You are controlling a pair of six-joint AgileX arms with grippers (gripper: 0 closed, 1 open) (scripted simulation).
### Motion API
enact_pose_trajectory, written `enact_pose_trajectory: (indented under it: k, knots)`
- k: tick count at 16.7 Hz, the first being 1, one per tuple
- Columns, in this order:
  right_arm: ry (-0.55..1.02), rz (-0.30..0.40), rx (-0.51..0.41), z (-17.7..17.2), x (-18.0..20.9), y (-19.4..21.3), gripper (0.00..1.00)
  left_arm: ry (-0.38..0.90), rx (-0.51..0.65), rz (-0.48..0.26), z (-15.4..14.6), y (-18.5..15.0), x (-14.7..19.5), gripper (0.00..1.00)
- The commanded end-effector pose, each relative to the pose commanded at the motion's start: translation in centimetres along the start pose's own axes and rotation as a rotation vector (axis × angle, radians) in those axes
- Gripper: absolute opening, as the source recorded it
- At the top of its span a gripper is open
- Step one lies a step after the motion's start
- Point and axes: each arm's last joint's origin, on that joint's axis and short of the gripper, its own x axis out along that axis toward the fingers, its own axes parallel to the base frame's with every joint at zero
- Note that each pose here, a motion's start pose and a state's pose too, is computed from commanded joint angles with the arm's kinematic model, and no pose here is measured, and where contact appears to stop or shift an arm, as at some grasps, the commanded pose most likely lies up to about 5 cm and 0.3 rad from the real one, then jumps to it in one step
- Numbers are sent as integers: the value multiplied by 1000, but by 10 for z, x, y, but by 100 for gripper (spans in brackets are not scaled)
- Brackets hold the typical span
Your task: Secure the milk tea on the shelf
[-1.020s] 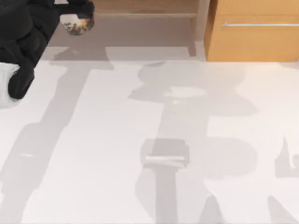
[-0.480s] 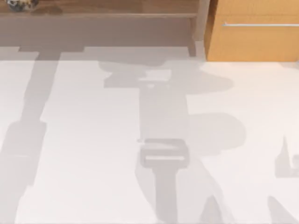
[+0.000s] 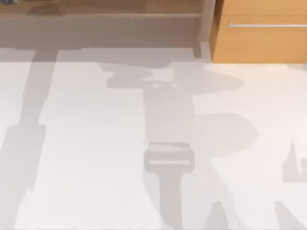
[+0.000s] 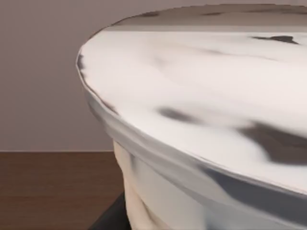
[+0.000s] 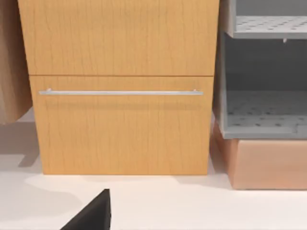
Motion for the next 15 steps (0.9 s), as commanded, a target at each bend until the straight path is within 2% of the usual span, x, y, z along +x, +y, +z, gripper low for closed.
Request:
enact_pose_trajectory:
  k: [5,10,15]
  knots:
    - [0,0,0,0,0,0,100,28,-9,-2,-16,-1,13,0]
    - [0,0,0,0,0,0,100,-6,-1,1,-24,1,38,0]
    - [0,0,0,0,0,0,100,0,0,0,-28,1,42,0]
